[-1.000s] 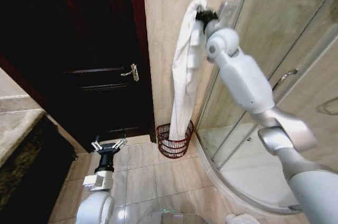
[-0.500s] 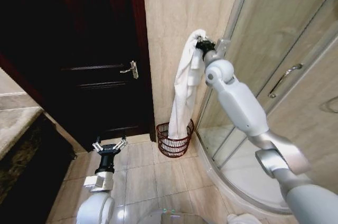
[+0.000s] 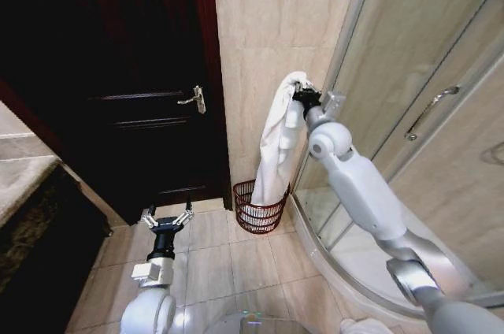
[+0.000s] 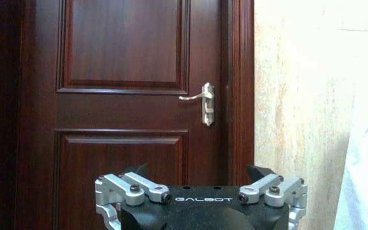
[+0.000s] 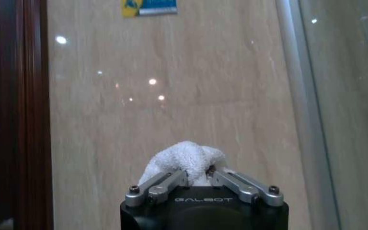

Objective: Discard the used towel into the hamper.

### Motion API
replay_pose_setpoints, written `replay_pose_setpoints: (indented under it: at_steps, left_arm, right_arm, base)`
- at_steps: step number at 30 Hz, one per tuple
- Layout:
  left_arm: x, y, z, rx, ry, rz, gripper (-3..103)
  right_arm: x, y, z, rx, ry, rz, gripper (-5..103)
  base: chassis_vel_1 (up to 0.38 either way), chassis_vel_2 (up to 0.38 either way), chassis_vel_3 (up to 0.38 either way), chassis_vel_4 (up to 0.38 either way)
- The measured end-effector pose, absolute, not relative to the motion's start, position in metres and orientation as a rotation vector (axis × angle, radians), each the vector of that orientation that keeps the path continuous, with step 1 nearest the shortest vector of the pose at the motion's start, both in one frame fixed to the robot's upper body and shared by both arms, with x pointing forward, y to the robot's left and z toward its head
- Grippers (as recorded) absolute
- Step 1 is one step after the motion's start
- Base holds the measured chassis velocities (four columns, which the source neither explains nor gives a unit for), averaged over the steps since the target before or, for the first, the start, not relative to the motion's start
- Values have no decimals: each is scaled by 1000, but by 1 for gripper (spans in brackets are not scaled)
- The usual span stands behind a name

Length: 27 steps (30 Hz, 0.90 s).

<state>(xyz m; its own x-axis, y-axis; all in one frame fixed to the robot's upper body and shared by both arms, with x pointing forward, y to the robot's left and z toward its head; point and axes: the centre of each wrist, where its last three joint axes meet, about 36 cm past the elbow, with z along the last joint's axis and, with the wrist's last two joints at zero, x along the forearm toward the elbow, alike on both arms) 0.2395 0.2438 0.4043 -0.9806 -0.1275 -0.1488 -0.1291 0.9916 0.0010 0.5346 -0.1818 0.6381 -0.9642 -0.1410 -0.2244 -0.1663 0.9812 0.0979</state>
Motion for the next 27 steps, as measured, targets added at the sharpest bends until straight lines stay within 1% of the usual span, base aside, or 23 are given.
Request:
replay_pose_setpoints:
  at_steps: [10, 21, 27]
  left_arm:
    - [238, 240, 403, -178, 2988, 22, 100]
    - [236, 236, 404, -171, 2988, 24, 100]
    - [236, 236, 404, -170, 2984, 23, 100]
  right_arm:
    - [498, -198, 594, -241, 2961, 172, 5]
    - [482, -200, 569, -248, 2976, 162, 5]
    - [470, -201, 560, -254, 2993, 167, 5]
  base:
    - [0, 0, 0, 0]
    - [0, 0, 0, 0]
    - [-52, 60, 55, -55]
